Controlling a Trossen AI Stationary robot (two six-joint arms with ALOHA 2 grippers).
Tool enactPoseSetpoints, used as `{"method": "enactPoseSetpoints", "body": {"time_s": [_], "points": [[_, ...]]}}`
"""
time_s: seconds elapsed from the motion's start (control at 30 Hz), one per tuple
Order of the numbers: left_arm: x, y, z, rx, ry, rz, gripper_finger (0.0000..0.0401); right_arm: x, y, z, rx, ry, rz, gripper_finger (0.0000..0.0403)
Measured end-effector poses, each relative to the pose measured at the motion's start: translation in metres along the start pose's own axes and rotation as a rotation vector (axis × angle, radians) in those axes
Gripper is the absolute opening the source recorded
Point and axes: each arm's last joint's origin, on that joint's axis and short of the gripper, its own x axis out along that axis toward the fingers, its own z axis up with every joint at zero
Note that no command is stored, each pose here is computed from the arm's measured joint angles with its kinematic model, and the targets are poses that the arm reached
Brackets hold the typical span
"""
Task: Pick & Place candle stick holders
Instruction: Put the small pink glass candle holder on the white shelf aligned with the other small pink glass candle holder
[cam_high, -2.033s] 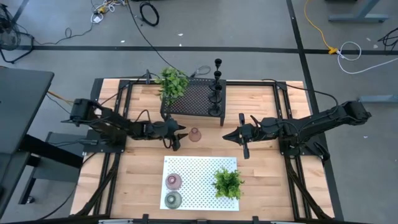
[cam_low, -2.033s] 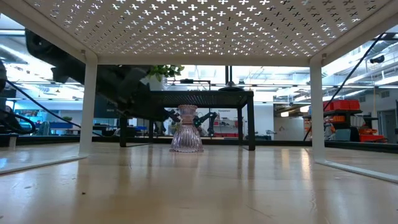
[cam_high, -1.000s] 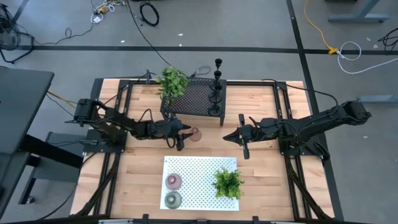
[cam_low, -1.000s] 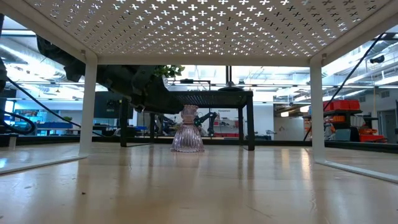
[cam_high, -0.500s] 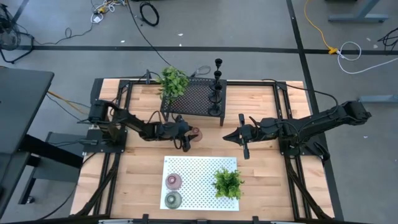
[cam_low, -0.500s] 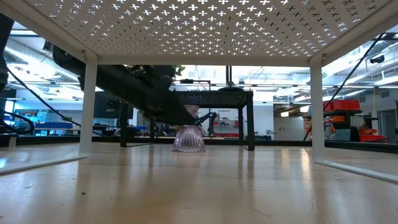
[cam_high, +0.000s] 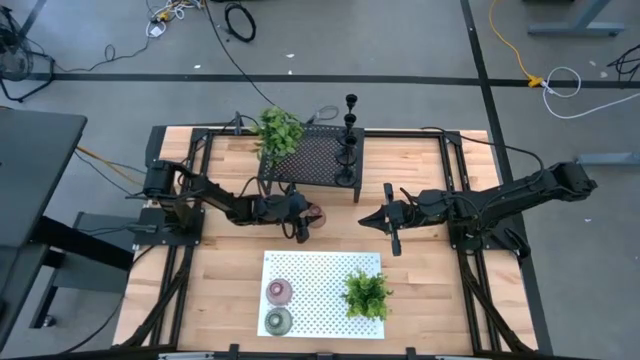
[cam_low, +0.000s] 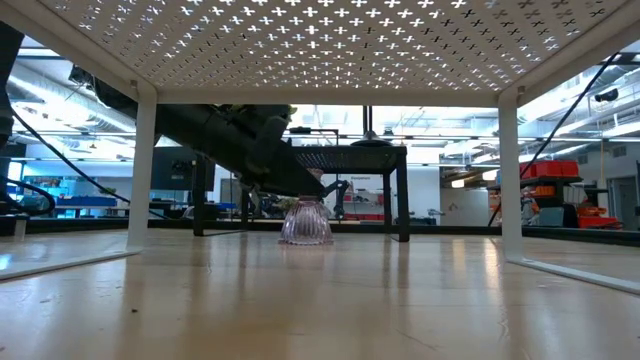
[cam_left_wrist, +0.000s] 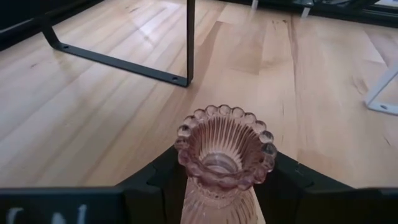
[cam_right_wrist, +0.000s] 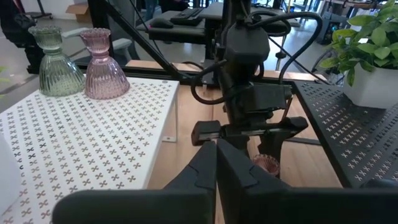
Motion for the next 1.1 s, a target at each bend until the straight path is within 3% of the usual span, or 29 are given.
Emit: {"method": "enactPoseSetpoints", "body": {"time_s": [0.13, 0.53, 1.1], "points": [[0.000, 0.000, 0.000, -0.001, 0.000, 0.000, 0.0137, 0.000, 0.000, 0.000, 0.000, 0.000, 0.000, 0.0009], [-0.001, -0.001, 0.002, -0.006, -0.010, -0.004, 0.0137, 0.000, 0.000, 0.000, 0.000, 0.001, 0.000, 0.0009], [-0.043, -0.013, 0.048, -0.002, -0.089, -0.049, 0.0137, 0.000, 0.000, -0.001, -0.001, 0.011, 0.000, 0.0009]]}}
